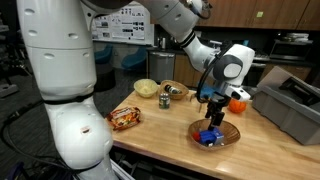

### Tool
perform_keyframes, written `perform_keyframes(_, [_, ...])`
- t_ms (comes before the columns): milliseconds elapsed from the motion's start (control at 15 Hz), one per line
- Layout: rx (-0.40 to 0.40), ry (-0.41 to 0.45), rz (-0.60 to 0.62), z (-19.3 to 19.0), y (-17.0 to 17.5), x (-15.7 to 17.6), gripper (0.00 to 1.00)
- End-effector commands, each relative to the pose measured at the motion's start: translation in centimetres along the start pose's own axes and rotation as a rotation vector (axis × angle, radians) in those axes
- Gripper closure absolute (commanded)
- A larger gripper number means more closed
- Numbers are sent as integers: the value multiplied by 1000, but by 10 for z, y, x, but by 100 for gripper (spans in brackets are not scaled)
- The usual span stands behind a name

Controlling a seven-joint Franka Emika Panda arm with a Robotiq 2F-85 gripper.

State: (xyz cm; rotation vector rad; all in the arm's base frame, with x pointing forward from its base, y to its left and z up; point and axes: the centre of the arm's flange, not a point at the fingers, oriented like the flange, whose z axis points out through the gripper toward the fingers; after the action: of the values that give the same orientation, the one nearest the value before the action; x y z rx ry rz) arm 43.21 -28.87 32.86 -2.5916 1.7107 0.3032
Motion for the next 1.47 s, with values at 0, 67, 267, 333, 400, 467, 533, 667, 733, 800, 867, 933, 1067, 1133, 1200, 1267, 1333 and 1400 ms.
perform_keyframes(0, [-3, 6, 38, -7, 10, -15, 0])
perform_keyframes(67, [-3, 13, 39, -10, 9, -15, 0])
perform_keyframes(267, [5, 50, 24, -26, 2, -19, 0])
perform_keyframes(333, [-1, 68, 28, -35, 4, -23, 0])
perform_keyframes(400, [-6, 81, 30, -42, 6, -25, 0])
perform_keyframes(467, [-11, 99, 42, -49, 9, -28, 0])
perform_keyframes(533, [-16, 110, 50, -52, 11, -29, 0])
perform_keyframes(667, [-26, 108, 72, -53, 19, -34, 0])
perform_keyframes(733, [-26, 99, 86, -51, 23, -37, 0])
perform_keyframes(800, [-27, 84, 105, -47, 28, -41, 0])
perform_keyframes(867, [-25, 64, 127, -41, 32, -45, 0])
perform_keyframes(933, [-30, 44, 144, -34, 36, -48, 0])
perform_keyframes(1067, [-61, -13, 182, -12, 44, -55, 0])
perform_keyframes(1133, [-75, -42, 195, 1, 47, -59, 0])
perform_keyframes(1200, [-88, -66, 206, 11, 49, -64, 0])
perform_keyframes(1267, [-97, -91, 216, 21, 51, -67, 0])
perform_keyframes(1333, [-101, -115, 217, 30, 50, -70, 0])
perform_keyframes(1400, [-104, -130, 211, 39, 48, -74, 0])
